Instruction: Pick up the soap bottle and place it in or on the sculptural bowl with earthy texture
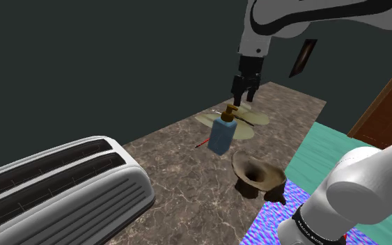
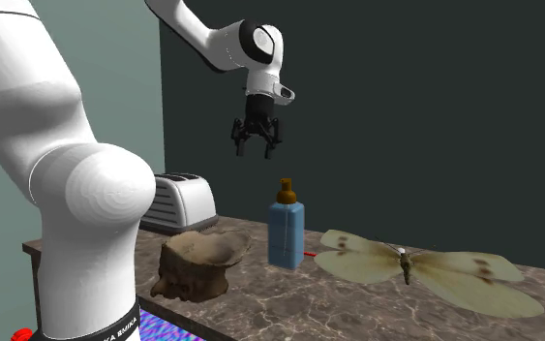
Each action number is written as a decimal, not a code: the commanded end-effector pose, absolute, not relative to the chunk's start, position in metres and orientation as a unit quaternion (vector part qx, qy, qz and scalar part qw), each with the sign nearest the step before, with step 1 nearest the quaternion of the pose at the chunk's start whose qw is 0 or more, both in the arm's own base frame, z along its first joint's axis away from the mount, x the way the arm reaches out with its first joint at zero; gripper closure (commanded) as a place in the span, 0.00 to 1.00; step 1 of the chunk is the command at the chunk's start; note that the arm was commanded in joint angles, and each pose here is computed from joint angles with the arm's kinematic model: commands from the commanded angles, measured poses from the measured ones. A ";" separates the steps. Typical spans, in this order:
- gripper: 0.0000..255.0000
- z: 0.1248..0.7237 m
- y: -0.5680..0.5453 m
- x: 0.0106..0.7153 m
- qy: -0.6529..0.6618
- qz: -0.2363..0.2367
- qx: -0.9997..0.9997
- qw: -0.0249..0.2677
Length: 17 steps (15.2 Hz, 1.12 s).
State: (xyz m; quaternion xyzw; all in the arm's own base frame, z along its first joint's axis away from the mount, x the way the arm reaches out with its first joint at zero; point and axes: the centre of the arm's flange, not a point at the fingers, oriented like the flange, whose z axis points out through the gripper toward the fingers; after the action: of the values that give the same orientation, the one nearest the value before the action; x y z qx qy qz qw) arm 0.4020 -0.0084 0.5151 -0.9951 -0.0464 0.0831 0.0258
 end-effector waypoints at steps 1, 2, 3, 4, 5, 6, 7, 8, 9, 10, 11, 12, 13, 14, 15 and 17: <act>0.00 0.501 -0.015 0.429 -0.040 0.101 -0.994 0.020; 0.00 0.494 -0.019 0.442 -0.037 0.109 -0.993 0.018; 0.00 0.487 -0.022 0.455 -0.034 0.118 -0.992 0.015; 0.00 0.480 -0.026 0.468 -0.031 0.126 -0.991 0.012; 0.00 0.472 -0.030 0.481 -0.028 0.134 -0.991 0.010; 0.00 0.464 -0.035 0.493 -0.024 0.143 -0.989 0.007; 0.00 0.456 -0.039 0.505 -0.021 0.151 -0.988 0.004; 0.00 0.448 -0.043 0.518 -0.018 0.160 -0.987 0.002; 0.00 0.439 -0.048 0.530 -0.015 0.168 -0.986 -0.001; 0.00 0.431 -0.053 0.541 -0.012 0.176 -0.984 -0.004; 0.00 0.429 -0.053 0.543 -0.011 0.178 -0.984 -0.004; 0.00 0.425 -0.053 0.541 -0.011 0.178 -0.984 -0.004; 0.00 0.420 -0.053 0.539 -0.011 0.178 -0.984 -0.004; 0.00 0.415 -0.053 0.538 -0.011 0.178 -0.984 -0.004; 0.00 0.410 -0.054 0.536 -0.011 0.178 -0.984 -0.004; 0.00 0.400 -0.054 0.532 -0.011 0.178 -0.984 -0.004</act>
State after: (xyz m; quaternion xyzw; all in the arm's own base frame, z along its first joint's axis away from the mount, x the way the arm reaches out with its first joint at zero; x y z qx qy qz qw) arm 0.5344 -0.0534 0.4051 -0.9840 -0.0114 0.1776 -0.0041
